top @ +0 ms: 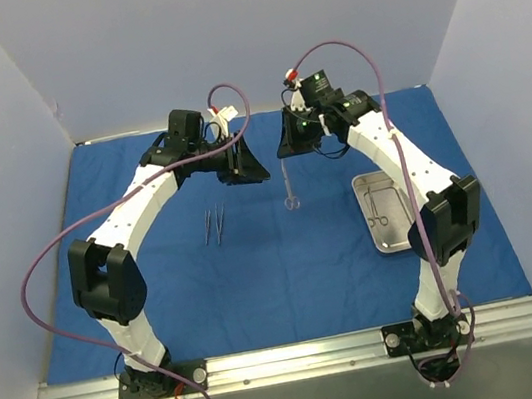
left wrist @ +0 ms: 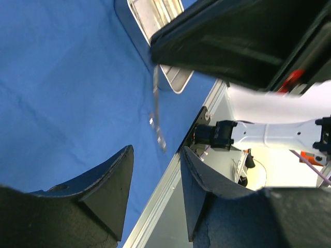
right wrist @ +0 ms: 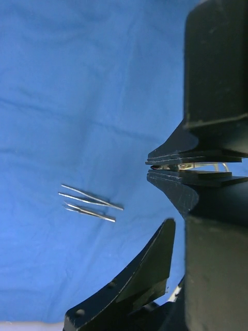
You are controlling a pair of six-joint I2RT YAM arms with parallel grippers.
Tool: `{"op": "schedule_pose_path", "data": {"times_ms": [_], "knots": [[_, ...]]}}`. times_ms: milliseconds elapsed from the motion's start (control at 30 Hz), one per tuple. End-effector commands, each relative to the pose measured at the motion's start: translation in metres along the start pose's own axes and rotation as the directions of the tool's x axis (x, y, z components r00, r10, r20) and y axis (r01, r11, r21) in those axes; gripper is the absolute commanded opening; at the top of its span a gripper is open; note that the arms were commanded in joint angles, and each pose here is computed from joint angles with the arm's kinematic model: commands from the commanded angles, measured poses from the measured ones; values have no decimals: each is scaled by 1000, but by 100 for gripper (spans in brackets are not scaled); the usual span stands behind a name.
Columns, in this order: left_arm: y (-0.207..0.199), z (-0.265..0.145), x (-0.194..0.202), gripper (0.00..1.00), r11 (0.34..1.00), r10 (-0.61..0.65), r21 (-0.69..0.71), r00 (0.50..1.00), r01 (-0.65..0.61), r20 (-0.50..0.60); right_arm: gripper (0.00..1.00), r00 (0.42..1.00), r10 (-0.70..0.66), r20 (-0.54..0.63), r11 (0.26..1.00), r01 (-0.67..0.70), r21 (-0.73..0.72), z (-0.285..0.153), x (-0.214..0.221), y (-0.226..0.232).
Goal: Open and lay out the surgical kit
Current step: Place the medical item in the surgical kit.
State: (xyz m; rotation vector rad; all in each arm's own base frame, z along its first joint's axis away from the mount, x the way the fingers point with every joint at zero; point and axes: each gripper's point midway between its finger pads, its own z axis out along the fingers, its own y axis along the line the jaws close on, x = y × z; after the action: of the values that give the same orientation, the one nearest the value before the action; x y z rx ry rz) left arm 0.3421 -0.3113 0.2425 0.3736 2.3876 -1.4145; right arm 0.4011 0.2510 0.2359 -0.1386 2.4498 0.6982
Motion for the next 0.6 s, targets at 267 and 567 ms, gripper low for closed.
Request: {"op": "schedule_pose_path", "data": {"times_ms": [267,567], "knots": [[10,15,-23,50,995,8,-99,998,-1,70,0,991,134,28,991,-134,-5,15,-9,21],[22,23,-17,50,989,5,-147,999,1,43,0,987,158,26,987,-157,-36,23,-9,33]]}}
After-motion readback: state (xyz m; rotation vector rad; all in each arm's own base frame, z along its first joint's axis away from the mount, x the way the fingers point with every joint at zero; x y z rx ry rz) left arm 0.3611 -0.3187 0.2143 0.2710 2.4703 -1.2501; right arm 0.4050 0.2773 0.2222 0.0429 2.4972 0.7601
